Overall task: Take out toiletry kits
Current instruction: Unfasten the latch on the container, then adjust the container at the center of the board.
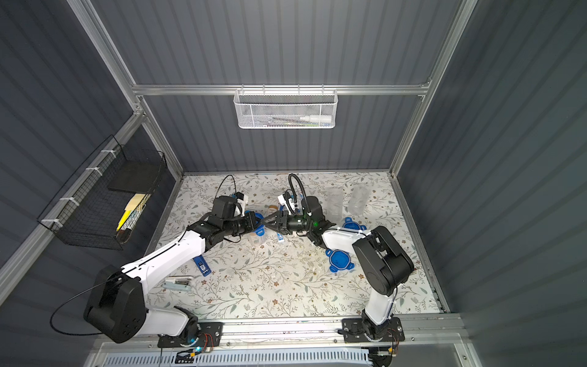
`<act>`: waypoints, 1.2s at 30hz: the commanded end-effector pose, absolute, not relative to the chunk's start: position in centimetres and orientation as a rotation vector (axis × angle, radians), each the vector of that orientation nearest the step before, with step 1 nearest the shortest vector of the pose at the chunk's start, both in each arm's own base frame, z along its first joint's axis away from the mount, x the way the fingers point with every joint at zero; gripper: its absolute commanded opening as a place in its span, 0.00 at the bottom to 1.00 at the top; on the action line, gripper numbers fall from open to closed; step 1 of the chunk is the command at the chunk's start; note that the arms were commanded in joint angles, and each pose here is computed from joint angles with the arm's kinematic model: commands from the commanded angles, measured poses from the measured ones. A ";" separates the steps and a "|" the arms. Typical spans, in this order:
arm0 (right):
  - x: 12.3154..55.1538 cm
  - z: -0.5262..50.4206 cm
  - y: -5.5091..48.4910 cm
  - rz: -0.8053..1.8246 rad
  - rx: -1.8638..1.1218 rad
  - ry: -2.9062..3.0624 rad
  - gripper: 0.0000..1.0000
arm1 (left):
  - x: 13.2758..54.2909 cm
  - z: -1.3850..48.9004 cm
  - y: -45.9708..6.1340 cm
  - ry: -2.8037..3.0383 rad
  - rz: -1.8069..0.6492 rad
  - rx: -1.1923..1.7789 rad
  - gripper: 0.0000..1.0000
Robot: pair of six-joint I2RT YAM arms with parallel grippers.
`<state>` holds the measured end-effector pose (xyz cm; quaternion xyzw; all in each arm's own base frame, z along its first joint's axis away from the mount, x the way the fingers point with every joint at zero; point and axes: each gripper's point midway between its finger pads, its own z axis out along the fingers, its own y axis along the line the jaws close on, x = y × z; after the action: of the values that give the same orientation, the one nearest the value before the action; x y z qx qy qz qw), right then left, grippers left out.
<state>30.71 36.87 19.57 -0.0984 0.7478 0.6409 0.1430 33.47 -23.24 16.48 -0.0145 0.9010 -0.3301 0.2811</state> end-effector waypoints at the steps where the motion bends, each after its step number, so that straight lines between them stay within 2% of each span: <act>1: 30.6 19.9 37.2 1.858 -0.319 2.134 0.54 | 28.9 9.3 -19.3 2.754 -0.632 -0.147 0.00; 14: 30.4 19.4 36.1 1.691 -0.352 2.209 0.49 | 32.6 19.7 -20.7 2.539 -0.674 -0.028 0.00; 19: 30.5 19.5 35.8 1.630 -0.367 2.228 0.49 | 32.2 22.0 -20.9 2.505 -0.712 0.003 0.00; 26: 31.1 20.3 35.6 1.541 -0.400 2.235 0.49 | 29.3 21.5 -19.6 2.564 -0.669 0.071 0.00; 31: 34.1 21.7 36.0 1.401 -0.375 2.262 0.49 | 27.8 19.5 -18.4 2.630 -0.608 0.077 0.00; 36: 37.1 21.7 38.1 1.389 -0.399 2.262 0.49 | 27.3 18.8 -19.0 2.640 -0.660 0.106 0.00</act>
<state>36.08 37.66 24.49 -0.1438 0.7981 0.5325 0.2425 28.15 -19.05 19.44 0.0222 0.9461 -0.2351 0.2219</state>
